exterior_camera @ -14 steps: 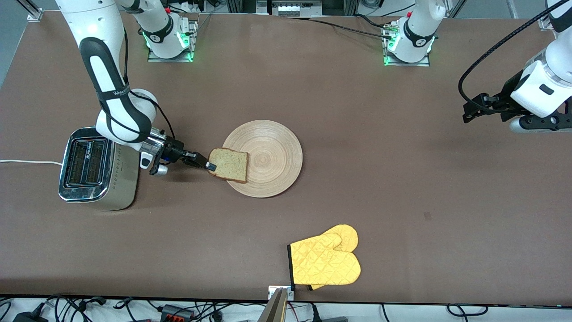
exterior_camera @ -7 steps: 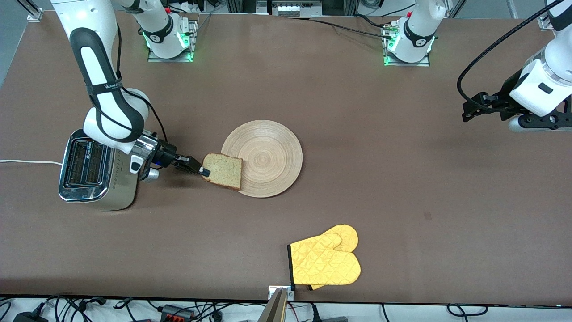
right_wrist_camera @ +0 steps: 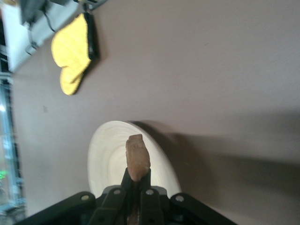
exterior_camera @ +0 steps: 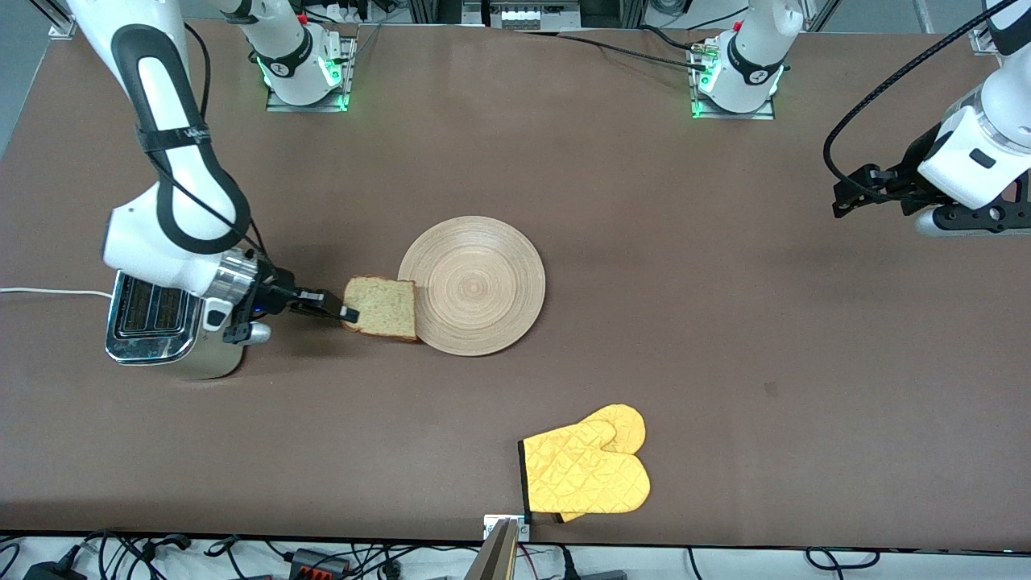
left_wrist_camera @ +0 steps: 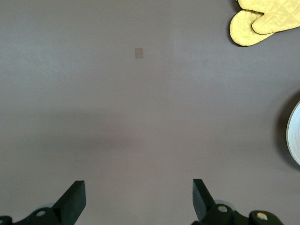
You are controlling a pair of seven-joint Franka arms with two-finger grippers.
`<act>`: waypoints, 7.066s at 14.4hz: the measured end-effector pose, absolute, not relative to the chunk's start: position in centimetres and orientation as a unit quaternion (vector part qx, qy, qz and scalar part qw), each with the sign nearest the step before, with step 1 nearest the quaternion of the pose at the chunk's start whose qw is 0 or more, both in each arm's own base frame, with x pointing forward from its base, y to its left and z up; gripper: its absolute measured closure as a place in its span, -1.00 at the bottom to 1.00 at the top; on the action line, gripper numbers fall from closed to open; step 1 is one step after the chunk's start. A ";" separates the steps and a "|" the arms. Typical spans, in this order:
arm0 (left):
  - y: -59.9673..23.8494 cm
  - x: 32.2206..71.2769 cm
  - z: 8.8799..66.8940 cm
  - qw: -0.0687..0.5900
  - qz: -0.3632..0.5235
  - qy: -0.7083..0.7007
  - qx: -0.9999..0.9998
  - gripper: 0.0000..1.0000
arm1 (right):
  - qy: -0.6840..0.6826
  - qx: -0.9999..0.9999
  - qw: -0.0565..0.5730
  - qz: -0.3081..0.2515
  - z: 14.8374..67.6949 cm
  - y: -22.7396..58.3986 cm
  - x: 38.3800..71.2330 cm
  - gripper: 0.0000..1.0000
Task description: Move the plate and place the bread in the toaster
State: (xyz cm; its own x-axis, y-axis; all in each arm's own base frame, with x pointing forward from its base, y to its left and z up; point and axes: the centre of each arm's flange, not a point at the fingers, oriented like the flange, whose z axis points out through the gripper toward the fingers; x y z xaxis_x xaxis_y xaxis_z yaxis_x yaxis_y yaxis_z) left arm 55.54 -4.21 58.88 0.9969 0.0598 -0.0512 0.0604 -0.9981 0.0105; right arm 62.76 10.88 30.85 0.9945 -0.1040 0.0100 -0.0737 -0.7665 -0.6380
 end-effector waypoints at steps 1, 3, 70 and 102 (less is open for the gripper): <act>-4.2 55.5 58.9 0.006 -0.026 0.030 0.999 -1.00 | 0.041 -0.948 0.314 -0.012 32.3 10.2 63.5 0.83; -4.2 55.5 58.9 0.006 -0.026 0.030 0.999 -1.00 | 0.037 -0.960 0.279 0.012 35.4 9.3 64.7 0.83; -4.7 54.8 59.3 0.000 -0.049 0.054 0.997 -1.00 | -0.022 -0.996 -0.020 0.083 56.2 -4.7 66.3 -1.00; -4.8 54.8 59.3 0.000 -0.049 0.054 0.997 -1.00 | 0.065 -0.997 0.002 0.046 59.3 -5.1 53.9 -1.00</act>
